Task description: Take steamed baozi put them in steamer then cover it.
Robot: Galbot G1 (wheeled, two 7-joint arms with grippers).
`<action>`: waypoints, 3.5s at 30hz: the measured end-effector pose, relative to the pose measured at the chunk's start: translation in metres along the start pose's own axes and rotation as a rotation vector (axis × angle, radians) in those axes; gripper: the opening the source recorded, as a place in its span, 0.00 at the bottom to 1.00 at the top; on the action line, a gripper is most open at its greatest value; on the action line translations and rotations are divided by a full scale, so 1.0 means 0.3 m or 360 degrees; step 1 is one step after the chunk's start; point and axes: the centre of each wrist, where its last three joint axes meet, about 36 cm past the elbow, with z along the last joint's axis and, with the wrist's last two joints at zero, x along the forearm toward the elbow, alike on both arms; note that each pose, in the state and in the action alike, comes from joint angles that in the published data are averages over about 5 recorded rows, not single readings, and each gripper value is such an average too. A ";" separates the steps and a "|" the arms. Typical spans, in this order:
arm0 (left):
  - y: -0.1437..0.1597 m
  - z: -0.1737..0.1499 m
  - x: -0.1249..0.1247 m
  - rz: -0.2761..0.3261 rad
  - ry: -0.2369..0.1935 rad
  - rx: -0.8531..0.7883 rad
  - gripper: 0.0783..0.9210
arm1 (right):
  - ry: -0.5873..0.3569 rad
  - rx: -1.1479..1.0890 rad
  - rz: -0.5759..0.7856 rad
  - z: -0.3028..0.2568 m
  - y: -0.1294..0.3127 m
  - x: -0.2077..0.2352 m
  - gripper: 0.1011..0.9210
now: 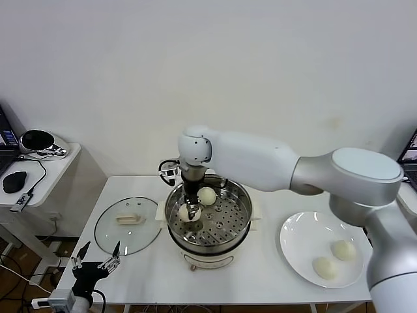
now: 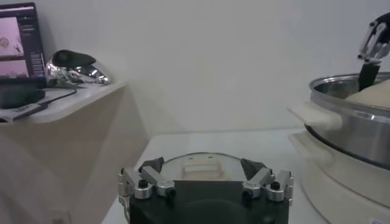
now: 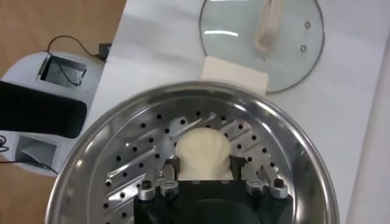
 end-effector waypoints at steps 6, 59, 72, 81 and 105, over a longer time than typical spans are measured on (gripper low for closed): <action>0.000 0.009 -0.005 0.0002 0.0010 0.0003 0.88 | 0.0004 -0.0011 0.0002 -0.014 -0.014 -0.038 0.52; -0.018 0.010 0.041 0.0091 0.0091 -0.0020 0.88 | -0.0058 -0.0326 0.0275 1.105 0.596 0.380 0.88; -0.030 0.013 0.067 0.0090 0.0125 -0.0054 0.88 | 0.0128 -0.0406 0.0157 1.304 0.805 0.151 0.88; -0.035 0.034 0.081 0.0077 0.0161 -0.0066 0.88 | 0.0203 -0.0400 0.0082 1.347 0.860 0.026 0.88; -0.036 0.068 0.062 0.0064 0.0198 -0.0072 0.88 | 0.0233 -0.0427 -0.0001 1.387 0.884 -0.198 0.88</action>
